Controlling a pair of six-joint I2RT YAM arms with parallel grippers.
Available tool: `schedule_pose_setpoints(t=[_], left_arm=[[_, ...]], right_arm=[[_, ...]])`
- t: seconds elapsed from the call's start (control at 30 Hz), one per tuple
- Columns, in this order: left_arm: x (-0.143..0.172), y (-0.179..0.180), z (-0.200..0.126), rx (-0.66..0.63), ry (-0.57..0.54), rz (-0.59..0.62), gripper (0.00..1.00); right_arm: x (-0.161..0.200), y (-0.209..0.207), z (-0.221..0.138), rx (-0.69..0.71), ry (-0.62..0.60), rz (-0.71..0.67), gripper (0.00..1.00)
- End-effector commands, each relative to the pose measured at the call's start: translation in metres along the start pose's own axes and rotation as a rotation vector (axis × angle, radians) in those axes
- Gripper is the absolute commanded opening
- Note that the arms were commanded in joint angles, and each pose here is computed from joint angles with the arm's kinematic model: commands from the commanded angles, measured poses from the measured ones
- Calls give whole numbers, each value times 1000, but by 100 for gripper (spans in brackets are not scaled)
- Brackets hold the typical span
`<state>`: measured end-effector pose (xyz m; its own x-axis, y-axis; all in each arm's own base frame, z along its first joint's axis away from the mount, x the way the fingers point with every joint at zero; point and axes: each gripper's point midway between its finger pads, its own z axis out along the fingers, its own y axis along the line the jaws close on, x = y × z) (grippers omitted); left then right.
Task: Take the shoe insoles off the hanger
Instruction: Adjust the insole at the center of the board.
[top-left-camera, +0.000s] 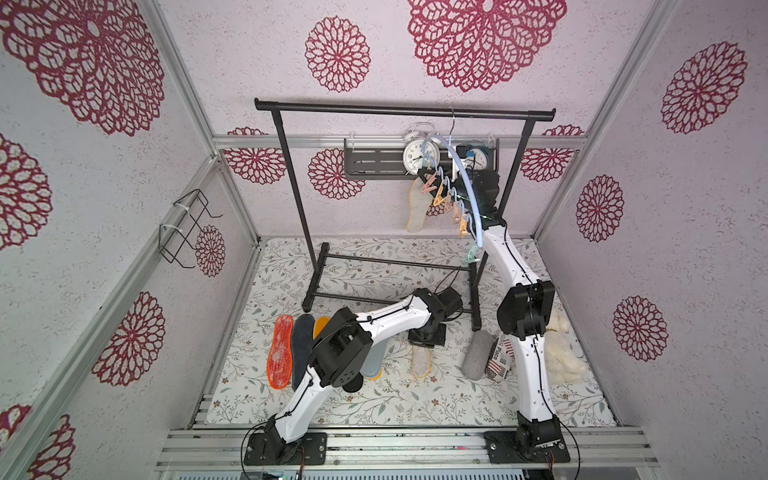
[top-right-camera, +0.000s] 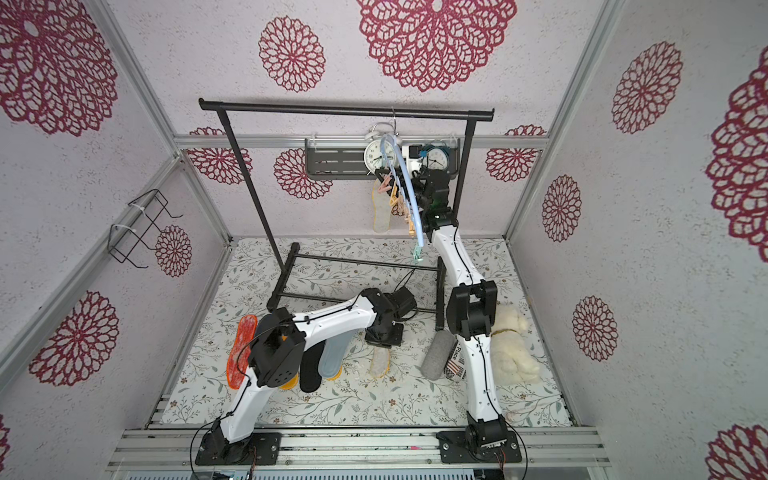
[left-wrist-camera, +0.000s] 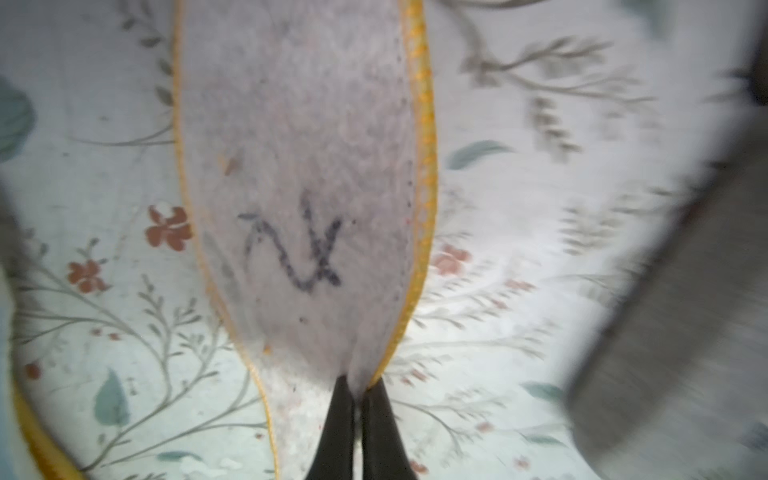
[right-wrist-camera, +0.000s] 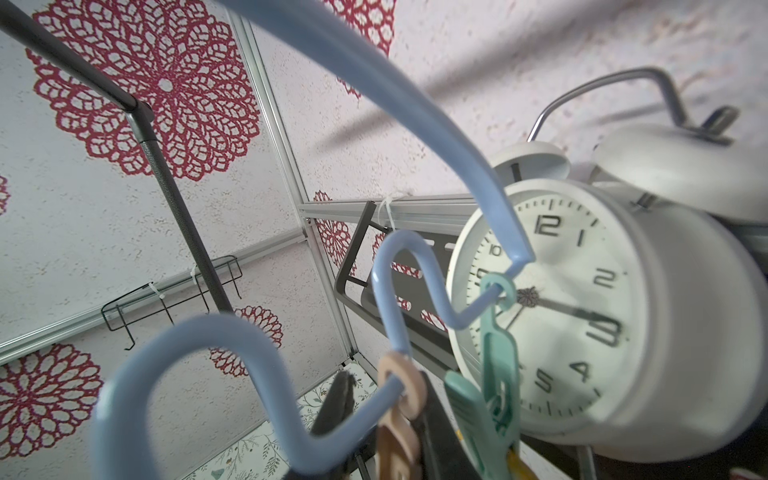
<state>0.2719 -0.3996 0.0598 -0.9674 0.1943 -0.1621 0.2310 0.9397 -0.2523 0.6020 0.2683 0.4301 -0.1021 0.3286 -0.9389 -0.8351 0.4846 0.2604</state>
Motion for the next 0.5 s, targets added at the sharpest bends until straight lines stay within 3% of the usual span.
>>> schedule_pose_setpoints(t=[0.0,0.3,0.47], left_arm=[[-37,-70,-63,490,-209,39,0],[-36,-2,-41,897,-320,-190,0],[-28,10,-6,951,-260,-224,0]], right_arm=[[-53,9,-20,37,-72,-58,14],[-52,8,-20,44,-66,-64,14],[-50,7,-20,41,-61,-60,14]])
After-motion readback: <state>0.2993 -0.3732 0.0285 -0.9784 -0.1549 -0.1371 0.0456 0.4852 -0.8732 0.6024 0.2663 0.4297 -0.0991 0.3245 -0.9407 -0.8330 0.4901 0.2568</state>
